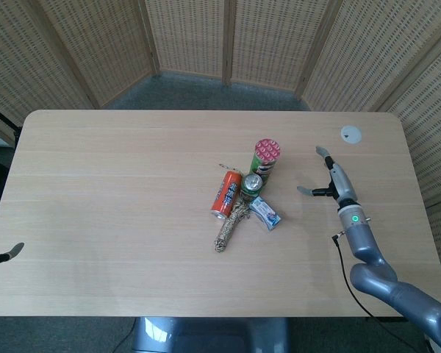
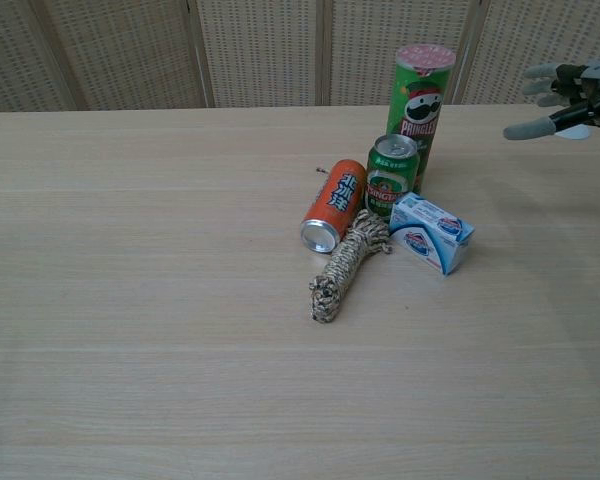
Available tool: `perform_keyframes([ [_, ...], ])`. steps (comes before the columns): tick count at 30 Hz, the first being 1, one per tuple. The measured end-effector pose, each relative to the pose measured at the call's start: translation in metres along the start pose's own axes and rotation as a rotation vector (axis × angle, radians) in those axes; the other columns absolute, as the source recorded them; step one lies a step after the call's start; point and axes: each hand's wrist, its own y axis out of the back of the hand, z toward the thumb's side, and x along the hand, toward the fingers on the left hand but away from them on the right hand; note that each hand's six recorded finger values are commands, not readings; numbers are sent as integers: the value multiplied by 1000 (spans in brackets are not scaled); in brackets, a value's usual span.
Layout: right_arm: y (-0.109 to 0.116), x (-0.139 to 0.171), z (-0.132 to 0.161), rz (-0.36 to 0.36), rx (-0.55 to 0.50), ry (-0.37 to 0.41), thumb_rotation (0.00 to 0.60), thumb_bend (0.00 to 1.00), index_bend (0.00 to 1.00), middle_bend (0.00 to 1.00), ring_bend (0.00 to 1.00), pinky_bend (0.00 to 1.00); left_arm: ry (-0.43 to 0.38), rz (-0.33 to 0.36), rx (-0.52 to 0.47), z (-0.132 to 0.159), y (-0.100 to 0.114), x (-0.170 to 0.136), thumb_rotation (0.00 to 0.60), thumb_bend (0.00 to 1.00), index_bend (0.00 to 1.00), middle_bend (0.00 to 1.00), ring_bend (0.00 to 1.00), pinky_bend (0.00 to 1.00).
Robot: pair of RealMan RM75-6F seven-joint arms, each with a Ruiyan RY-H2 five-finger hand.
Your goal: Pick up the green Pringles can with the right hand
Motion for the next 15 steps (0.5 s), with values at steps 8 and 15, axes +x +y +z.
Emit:
perform_keyframes([
  [8, -19, -31, 21, 11, -63, 1, 600, 0, 0, 0, 0, 0, 18, -6, 21, -1, -8, 4, 600, 0, 0, 0, 0, 0],
  [15, -44, -50, 43, 31, -81, 16, 600, 0, 0, 0, 0, 0, 36, -2, 36, -3, -11, 8, 600, 0, 0, 0, 0, 0],
])
